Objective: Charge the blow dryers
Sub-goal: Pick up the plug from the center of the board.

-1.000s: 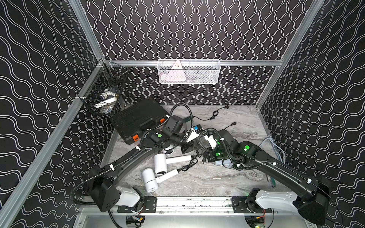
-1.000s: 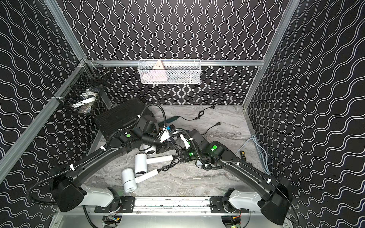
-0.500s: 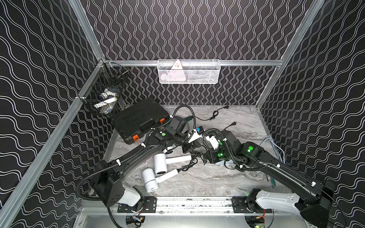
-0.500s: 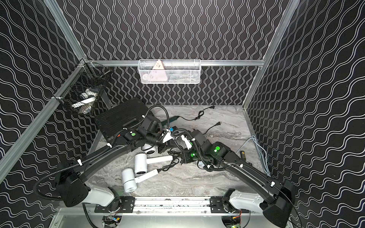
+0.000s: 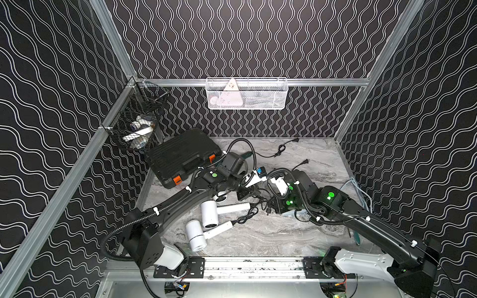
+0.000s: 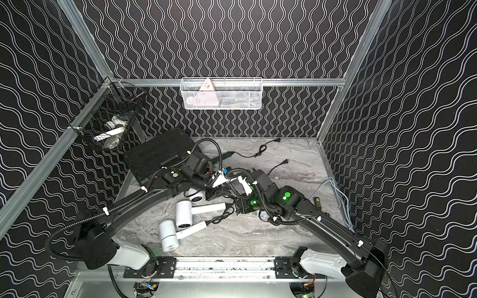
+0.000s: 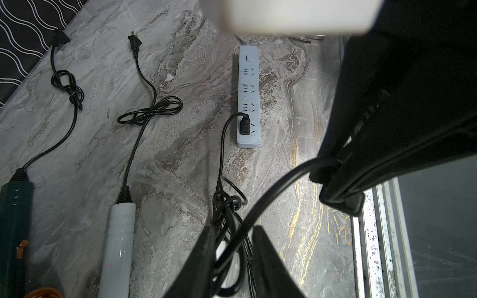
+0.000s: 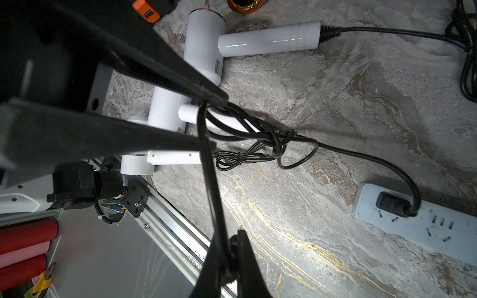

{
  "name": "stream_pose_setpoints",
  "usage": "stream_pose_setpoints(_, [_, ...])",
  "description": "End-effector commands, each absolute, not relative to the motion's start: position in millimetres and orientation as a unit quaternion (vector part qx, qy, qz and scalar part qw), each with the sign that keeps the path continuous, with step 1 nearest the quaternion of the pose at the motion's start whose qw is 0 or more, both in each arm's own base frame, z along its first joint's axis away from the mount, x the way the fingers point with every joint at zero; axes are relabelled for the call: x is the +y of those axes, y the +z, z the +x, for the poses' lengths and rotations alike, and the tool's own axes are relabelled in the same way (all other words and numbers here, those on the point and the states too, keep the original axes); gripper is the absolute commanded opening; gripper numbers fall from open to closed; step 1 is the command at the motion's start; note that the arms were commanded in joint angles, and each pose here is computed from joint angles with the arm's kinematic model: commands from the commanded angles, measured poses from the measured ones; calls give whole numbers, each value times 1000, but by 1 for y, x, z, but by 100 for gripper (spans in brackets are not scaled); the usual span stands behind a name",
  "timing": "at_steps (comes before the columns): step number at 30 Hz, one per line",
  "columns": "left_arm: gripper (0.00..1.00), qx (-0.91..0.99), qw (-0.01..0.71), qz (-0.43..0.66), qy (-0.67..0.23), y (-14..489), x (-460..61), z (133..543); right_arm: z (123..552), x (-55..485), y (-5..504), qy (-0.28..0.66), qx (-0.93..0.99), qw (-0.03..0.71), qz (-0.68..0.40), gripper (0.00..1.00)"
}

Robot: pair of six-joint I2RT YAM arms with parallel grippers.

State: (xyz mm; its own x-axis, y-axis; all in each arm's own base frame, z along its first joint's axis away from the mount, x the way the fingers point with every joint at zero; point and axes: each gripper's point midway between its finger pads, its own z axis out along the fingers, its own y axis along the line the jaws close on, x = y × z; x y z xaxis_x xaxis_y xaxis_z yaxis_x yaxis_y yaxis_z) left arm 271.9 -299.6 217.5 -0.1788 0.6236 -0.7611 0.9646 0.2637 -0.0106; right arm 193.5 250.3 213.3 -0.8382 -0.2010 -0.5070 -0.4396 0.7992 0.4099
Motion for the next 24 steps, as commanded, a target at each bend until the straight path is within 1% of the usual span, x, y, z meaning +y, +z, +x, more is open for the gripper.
stream_pose_setpoints(1, [7,712,343,557,-257,224,-303,276,192,250,214,267,922,223,-169,0])
stream_pose_setpoints(2, [0,712,345,555,-257,226,-304,277,192,250,214,268,922,223,-168,0])
stream_pose_setpoints(8, [0,707,371,553,-239,242,-305,287,188,242,193,240,934,208,-161,0])
stream_pose_setpoints(9, [0,701,374,560,-237,244,-305,287,186,240,190,232,936,209,-162,2])
stream_pose_setpoints(10, [0,695,375,566,-236,244,-305,285,184,238,189,226,937,210,-164,19])
stream_pose_setpoints(11, [0,686,375,577,-238,245,-305,282,183,236,190,225,936,214,-166,38])
stream_pose_setpoints(12, [0,674,373,590,-240,244,-304,277,182,233,193,226,933,222,-169,48])
stream_pose_setpoints(14, [0,647,367,619,-253,244,-305,264,182,229,206,236,923,248,-176,65])
stream_pose_setpoints(15, [0,637,367,626,-262,245,-305,259,181,228,214,241,916,262,-183,70])
stream_pose_setpoints(17, [0,594,343,662,-302,245,-305,234,178,228,230,253,901,283,-211,80])
stream_pose_setpoints(19, [0,571,328,680,-322,248,-305,221,171,234,239,270,885,280,-254,80])
stream_pose_setpoints(22, [0,548,320,696,-336,250,-303,211,147,253,240,316,850,246,-343,79])
stream_pose_setpoints(24, [0,544,321,701,-331,250,-302,210,147,253,242,309,850,244,-352,78])
